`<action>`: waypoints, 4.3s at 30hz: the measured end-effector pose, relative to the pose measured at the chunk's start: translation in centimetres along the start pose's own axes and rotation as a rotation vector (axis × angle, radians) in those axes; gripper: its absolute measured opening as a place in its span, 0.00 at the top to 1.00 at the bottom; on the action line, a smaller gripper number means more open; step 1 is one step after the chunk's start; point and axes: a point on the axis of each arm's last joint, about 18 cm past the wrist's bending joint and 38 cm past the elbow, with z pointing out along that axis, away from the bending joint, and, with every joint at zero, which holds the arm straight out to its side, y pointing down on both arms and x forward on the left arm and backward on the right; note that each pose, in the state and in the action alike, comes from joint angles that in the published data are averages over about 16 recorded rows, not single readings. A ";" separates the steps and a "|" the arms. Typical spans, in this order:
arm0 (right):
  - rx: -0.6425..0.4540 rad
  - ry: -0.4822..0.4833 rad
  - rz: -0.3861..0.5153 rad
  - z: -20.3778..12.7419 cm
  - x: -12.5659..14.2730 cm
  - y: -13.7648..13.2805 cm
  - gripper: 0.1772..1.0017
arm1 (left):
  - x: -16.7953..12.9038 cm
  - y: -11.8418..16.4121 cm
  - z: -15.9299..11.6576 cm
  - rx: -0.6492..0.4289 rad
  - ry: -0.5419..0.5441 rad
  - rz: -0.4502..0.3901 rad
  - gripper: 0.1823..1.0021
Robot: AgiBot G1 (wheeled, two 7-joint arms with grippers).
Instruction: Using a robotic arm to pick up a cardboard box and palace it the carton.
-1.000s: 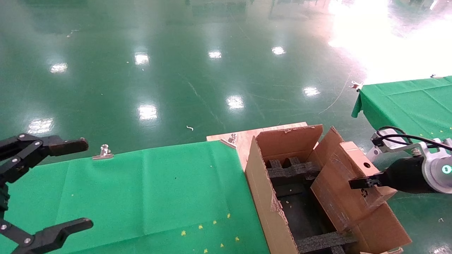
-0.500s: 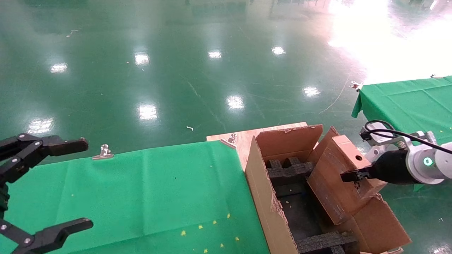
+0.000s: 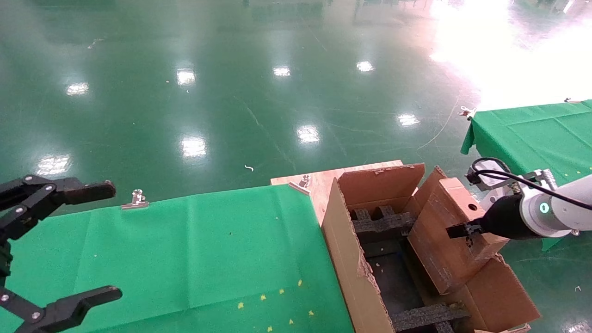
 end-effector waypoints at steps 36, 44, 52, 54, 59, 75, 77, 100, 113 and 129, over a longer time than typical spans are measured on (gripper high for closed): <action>-0.036 0.003 -0.022 6.2 -4.9 3.5 0.81 | 0.0 0.0 0.0 0.000 0.000 0.000 0.00; -0.059 -0.015 -0.012 7.2 -5.5 4.8 0.82 | 0.0 0.0 0.0 0.000 0.000 0.000 0.00; -0.082 -0.019 -0.008 8.5 -5.9 5.8 0.82 | 0.0 0.0 0.0 0.000 0.000 0.000 0.00; -0.087 -0.019 -0.008 8.8 -5.9 6.0 0.82 | 0.0 0.0 0.0 0.000 0.000 0.000 0.00; -0.100 -0.020 -0.013 9.5 -6.0 6.4 0.83 | 0.0 0.0 0.0 0.000 0.000 0.000 0.00; -0.133 -0.044 -0.026 10.4 -6.5 7.3 0.83 | 0.0 0.0 0.0 0.000 0.000 0.000 0.00; -0.134 -0.046 -0.026 10.5 -6.5 7.3 0.82 | 0.0 0.0 0.0 0.000 0.000 0.000 0.00; -0.096 -0.026 -0.025 9.2 -5.4 5.9 0.53 | 0.0 0.0 0.0 0.001 0.000 0.000 0.00; 0.070 -0.092 0.022 5.0 -5.4 0.1 0.20 | 0.0 0.0 0.0 0.001 0.000 0.000 0.00; 0.342 -0.510 0.022 -6.3 -9.4 -9.5 0.01 | 0.0 0.0 0.0 0.001 -0.001 0.000 0.00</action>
